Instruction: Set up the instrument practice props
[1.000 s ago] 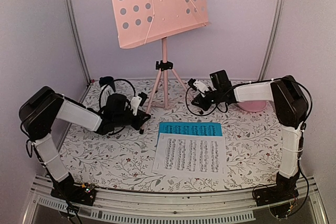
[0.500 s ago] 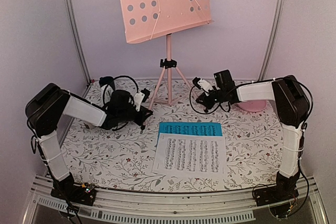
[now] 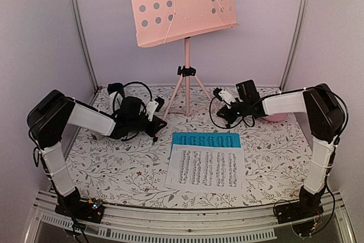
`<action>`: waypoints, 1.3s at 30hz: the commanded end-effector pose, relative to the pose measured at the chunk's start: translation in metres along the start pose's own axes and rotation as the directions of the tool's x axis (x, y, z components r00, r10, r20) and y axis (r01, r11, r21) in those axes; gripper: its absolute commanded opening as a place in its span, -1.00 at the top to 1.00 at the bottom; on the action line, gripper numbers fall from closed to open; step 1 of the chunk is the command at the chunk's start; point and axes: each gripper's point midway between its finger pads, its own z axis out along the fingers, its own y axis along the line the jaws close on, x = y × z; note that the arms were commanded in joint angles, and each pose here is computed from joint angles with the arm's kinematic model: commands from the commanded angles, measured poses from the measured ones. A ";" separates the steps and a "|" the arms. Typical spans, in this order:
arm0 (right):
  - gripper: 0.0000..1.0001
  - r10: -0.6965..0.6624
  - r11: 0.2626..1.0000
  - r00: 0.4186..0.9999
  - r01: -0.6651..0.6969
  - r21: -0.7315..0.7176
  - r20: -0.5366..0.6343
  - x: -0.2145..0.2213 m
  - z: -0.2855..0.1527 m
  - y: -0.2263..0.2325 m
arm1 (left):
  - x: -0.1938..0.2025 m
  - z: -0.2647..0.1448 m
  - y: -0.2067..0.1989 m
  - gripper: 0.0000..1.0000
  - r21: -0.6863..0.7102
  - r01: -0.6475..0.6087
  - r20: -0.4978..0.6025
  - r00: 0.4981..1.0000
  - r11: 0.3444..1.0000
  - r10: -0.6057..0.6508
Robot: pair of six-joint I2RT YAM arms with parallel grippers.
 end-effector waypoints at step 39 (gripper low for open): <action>1.00 0.379 0.903 0.802 -0.212 0.373 -0.462 0.174 -0.083 0.003 | 0.045 0.035 -0.027 1.00 0.052 0.102 -0.210 0.974 0.993 -0.089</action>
